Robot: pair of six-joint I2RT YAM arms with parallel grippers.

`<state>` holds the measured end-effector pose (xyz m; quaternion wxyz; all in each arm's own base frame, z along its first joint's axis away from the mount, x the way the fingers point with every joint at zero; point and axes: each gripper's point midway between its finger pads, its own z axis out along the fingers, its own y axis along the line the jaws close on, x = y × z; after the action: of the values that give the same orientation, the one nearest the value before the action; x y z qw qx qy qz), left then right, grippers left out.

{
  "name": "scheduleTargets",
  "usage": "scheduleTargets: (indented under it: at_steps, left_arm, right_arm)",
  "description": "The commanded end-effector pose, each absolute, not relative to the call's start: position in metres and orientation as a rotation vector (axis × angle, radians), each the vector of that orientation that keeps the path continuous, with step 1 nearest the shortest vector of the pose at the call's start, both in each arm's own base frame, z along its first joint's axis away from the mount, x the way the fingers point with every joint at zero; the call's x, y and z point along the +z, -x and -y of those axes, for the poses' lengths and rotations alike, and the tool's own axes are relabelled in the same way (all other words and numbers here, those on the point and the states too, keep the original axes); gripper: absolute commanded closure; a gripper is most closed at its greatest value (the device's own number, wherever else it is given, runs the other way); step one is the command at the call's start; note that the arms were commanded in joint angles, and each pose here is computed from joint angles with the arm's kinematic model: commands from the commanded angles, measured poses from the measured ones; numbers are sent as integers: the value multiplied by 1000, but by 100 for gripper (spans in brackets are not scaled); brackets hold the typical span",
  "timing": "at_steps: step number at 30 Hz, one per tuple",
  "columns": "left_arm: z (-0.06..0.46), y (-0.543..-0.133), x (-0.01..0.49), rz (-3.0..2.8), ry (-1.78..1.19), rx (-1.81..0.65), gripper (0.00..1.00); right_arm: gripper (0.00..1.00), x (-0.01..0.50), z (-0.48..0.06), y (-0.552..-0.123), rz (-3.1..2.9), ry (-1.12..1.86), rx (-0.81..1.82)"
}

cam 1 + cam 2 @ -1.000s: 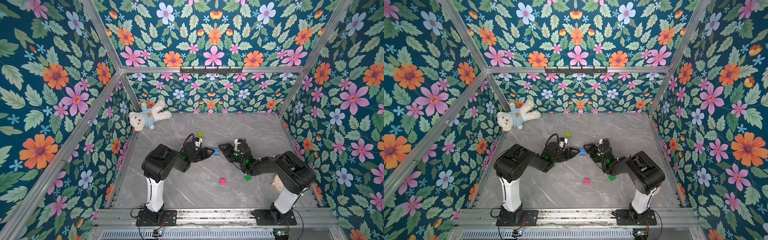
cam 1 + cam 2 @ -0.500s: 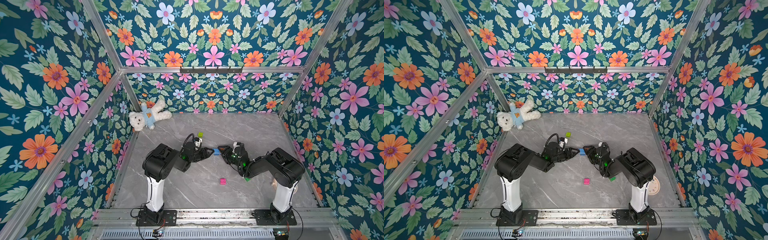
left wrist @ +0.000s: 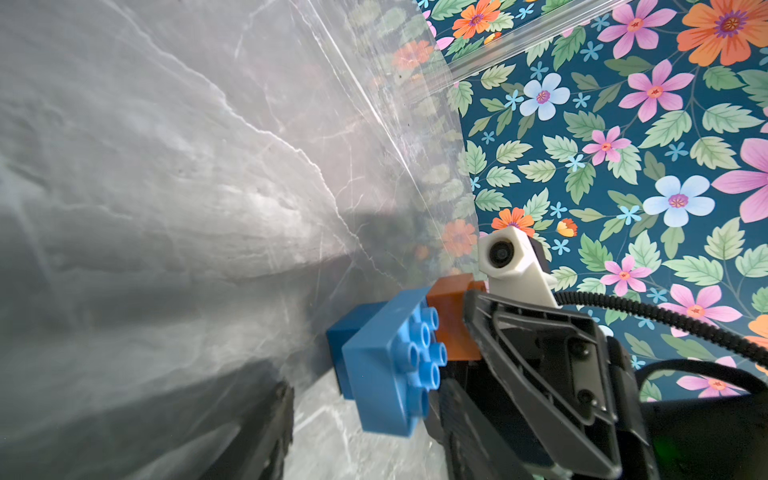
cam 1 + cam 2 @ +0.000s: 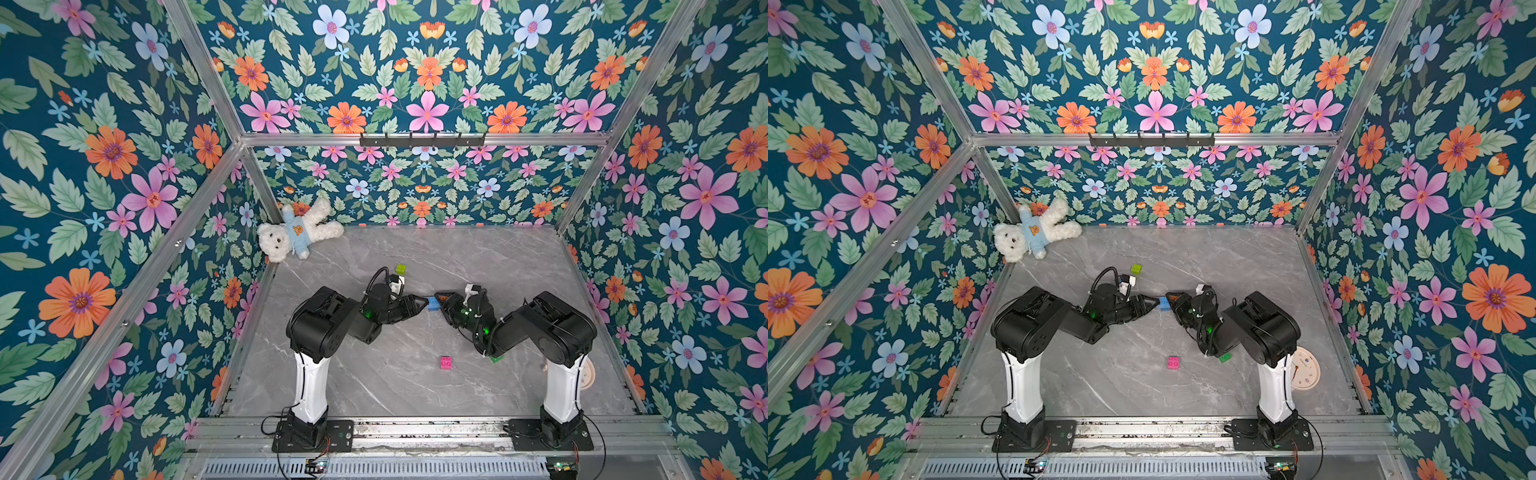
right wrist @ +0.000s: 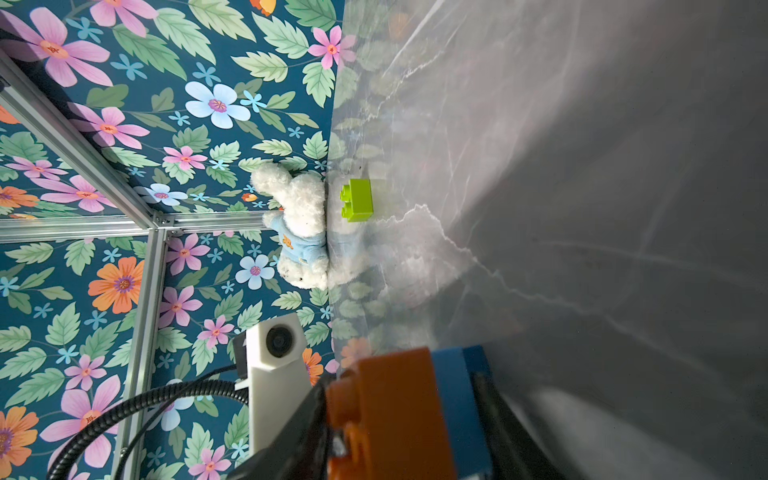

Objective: Assemble the letter v with lego
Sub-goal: Assemble the lego brick with the lego brick, then pick up the lego brick from the center of the board.

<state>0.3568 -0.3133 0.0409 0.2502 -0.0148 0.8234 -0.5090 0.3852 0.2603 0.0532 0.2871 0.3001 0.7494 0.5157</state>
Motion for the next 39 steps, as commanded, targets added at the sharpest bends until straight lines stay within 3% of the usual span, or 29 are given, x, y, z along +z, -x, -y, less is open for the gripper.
scheduleTargets:
  at_steps: [1,6,11,16,26,32,39]
  left_arm:
    - [303,-346,8,-2389,128,-1315,41]
    - [301,-348,10,-2387,135,-1303,41]
    - [281,-361,42,-2326,154,-1256,33]
    - [251,-380,77,-2284,165,-1109,28]
    - [197,-438,73,-2382,309,-751,30]
    - [203,-488,79,-2427,174,-558,32]
    - [223,-510,70,-2472,32,-449,33]
  right_arm:
    - [49,65,-265,-387,-1948,-788,1437]
    - [52,58,-264,-386,-1968,-795,1414]
    - [55,58,-262,-382,-1979,-774,1359]
    - [59,60,-257,-378,-1973,-735,1312]
    - [63,49,-250,-373,-1953,-688,1257]
    - [66,47,-249,-373,-1937,-689,1261]
    - [67,49,-246,-371,-1942,-680,1239]
